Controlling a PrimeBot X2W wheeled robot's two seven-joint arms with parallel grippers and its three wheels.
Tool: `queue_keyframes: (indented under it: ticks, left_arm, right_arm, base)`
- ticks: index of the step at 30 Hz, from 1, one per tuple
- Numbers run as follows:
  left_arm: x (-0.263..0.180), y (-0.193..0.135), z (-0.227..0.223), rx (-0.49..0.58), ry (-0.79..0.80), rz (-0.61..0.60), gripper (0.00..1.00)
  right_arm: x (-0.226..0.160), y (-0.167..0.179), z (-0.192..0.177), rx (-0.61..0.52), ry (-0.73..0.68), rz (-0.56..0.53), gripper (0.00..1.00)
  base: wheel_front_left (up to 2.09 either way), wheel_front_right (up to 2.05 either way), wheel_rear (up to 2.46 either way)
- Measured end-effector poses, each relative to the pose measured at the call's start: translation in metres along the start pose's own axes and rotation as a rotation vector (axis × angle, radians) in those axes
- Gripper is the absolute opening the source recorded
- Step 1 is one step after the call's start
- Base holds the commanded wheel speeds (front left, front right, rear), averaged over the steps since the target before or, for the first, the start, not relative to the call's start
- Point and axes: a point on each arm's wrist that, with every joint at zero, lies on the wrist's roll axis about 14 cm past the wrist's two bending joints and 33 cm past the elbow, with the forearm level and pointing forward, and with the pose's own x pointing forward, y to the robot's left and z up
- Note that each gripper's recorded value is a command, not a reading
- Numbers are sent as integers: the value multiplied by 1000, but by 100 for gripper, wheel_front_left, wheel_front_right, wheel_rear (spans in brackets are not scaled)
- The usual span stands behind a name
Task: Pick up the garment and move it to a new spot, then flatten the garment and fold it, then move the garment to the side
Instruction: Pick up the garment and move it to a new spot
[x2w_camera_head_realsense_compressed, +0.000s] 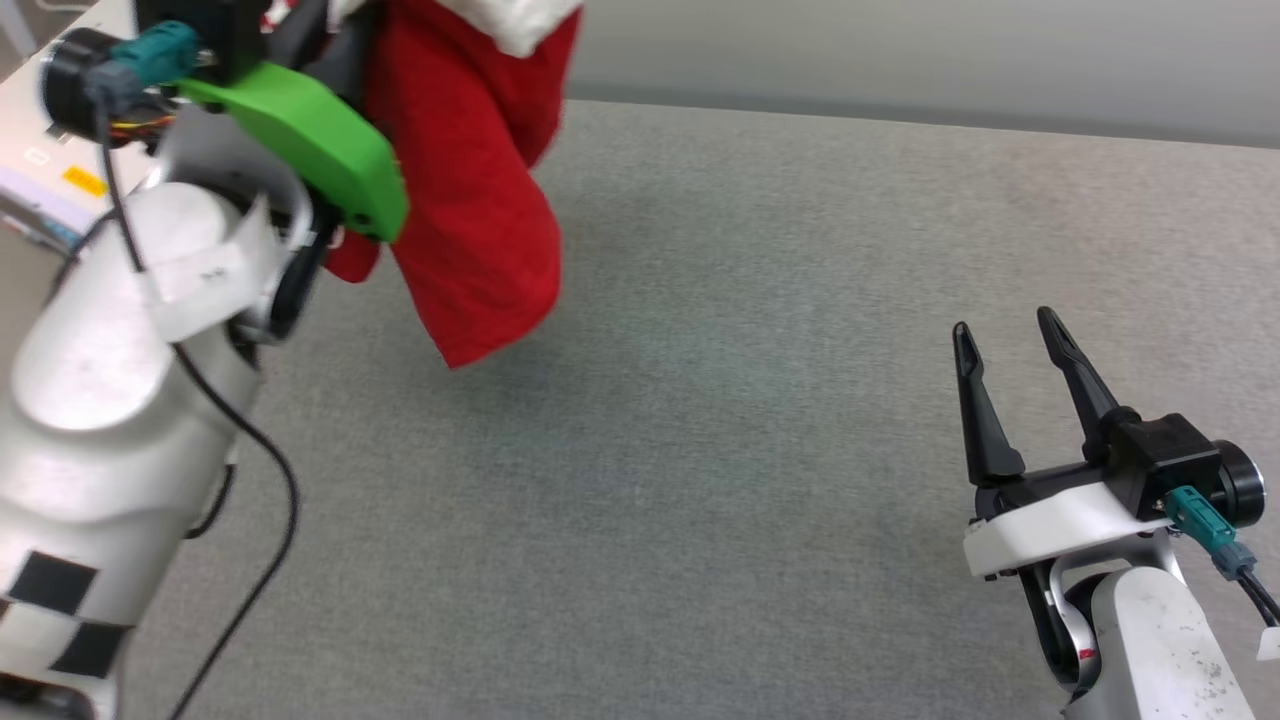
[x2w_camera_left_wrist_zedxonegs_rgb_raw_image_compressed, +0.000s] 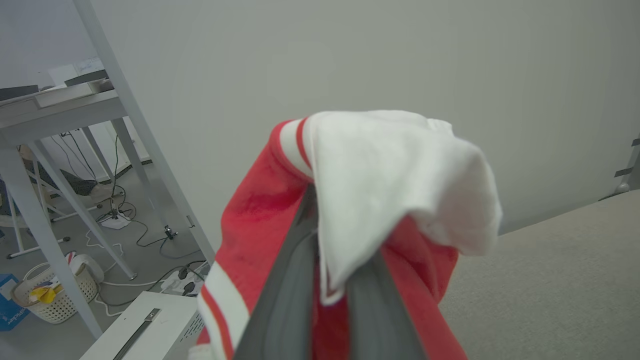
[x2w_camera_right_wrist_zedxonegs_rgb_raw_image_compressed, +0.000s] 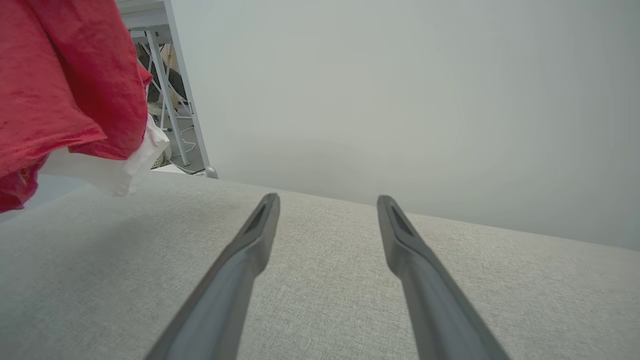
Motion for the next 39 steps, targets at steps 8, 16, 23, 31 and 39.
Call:
queue_keyframes:
  ticks: [8, 16, 23, 31, 39]
  left_arm:
    - [34, -99, 3, -55, -56, -185, 0]
    - [46, -197, -41, -87, 20, -376, 0]
    - [-23, -300, -132, -123, 268, -639, 100]
    - [-63, -319, -147, -164, 312, -681, 100]
    - [-38, -257, -108, -165, 171, -475, 100]
  right_arm:
    - [-21, -32, 17, -25, -26, -96, 100]
    - [-47, -70, 26, -46, -33, -218, 100]
    - [-64, -100, 29, -69, -31, -314, 100]
    - [-65, -97, 33, -65, -42, -309, 100]
    - [-54, -72, 38, -49, -63, -234, 100]
  base:
    - [0, 0, 0]
    - [0, 0, 0]
    - [0, 0, 0]
    - [0, 0, 0]
    - [0, 0, 0]
